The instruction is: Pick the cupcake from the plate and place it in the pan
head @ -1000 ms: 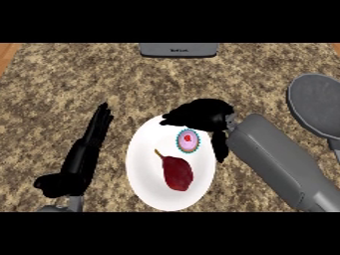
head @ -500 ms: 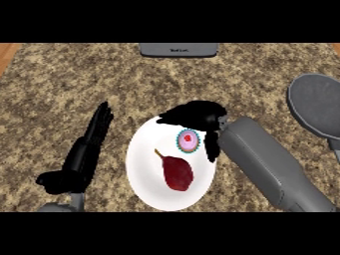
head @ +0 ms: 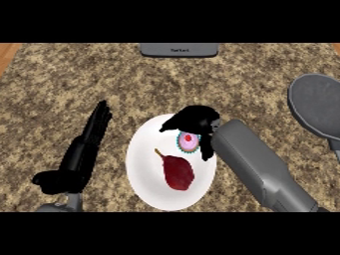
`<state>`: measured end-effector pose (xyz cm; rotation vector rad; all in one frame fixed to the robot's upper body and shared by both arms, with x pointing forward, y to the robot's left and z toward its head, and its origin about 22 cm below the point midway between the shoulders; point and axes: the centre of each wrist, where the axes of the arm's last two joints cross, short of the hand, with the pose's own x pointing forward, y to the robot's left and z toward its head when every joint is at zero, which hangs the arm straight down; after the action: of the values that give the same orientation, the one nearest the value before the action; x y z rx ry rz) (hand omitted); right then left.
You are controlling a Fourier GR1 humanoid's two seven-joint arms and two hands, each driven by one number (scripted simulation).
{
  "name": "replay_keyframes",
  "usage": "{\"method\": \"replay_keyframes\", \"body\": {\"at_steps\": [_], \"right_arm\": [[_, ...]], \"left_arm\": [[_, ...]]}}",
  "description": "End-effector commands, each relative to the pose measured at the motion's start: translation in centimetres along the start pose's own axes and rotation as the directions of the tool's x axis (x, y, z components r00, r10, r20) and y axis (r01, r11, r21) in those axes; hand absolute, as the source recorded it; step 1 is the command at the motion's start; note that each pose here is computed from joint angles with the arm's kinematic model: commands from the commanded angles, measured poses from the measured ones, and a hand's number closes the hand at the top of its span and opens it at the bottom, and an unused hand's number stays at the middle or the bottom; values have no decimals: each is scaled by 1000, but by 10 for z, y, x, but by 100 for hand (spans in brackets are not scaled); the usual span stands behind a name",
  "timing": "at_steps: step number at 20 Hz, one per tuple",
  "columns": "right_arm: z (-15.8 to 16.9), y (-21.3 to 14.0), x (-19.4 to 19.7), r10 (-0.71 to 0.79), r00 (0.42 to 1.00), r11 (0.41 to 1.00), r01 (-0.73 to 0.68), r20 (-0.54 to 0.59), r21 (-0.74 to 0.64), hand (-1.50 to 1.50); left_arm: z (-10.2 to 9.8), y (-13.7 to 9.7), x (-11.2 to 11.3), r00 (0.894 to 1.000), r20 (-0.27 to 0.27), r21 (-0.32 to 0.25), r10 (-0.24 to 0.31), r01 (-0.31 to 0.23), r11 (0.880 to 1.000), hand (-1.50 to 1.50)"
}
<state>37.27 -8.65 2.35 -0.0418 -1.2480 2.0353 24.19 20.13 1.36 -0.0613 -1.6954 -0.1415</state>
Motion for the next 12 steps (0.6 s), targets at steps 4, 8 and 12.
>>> {"method": "replay_keyframes", "body": {"at_steps": [4,8,12], "right_arm": [[-19,17,8,144,988,988,-147,60,54,150],[-13,26,-9,155,986,988,-157,61,17,150],[-6,12,-21,162,985,985,-158,56,-69,150]], "left_arm": [[-17,10,-1,1000,-4,7,8,-8,1000,0],[-3,12,2,1000,-2,2,10,-10,1000,0],[-1,11,4,1000,12,2,-5,5,1000,0]]}}
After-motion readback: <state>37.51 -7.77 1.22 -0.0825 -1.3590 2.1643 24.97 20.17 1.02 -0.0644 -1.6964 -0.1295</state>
